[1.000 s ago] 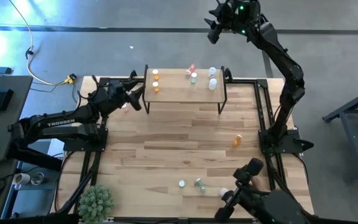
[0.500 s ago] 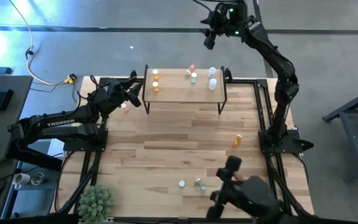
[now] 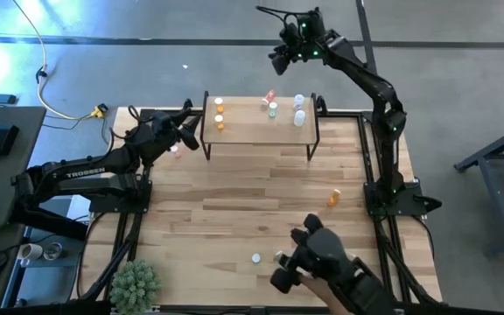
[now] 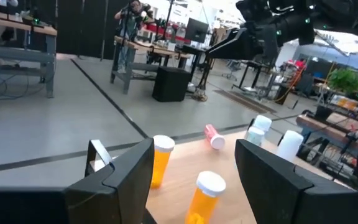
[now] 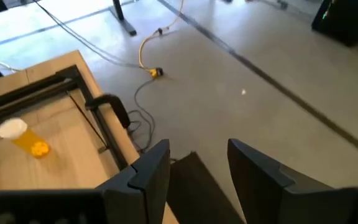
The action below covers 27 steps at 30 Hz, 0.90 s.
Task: Pick and place medicine bottles onto shelf by color
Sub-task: Adjust the pill bottles on the shelf
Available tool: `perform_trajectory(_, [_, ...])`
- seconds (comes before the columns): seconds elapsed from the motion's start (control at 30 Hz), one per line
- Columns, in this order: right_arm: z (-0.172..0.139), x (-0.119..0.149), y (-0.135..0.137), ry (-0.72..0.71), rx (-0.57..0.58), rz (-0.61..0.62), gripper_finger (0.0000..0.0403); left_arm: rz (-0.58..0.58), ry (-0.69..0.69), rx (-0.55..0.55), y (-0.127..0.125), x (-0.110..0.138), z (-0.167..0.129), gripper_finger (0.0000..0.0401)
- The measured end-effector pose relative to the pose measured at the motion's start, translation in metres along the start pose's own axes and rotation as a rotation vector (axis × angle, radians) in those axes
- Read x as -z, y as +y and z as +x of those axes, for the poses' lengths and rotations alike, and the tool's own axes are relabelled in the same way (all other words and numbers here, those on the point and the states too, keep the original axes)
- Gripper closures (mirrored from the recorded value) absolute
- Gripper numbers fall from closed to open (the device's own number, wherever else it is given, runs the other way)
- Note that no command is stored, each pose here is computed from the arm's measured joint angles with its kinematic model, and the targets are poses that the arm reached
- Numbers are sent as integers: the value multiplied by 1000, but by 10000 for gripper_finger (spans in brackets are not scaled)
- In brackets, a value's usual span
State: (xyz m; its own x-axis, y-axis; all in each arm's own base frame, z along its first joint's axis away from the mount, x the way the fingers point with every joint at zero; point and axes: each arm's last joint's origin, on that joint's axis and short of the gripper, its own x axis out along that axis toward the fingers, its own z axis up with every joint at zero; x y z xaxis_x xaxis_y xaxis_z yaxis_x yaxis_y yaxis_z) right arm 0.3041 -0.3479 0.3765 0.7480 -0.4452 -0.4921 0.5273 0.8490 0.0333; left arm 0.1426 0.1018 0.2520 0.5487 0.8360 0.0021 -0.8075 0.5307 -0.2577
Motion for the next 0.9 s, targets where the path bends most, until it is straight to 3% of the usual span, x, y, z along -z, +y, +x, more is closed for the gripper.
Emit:
perform_trajectory(0.6, [38,45,-7,289,13,97,249,23,48,-10,1,5,0,188])
perform_trajectory(0.9, [47,58,-9,365,13,115,249,26,68,19,1,6,0,188])
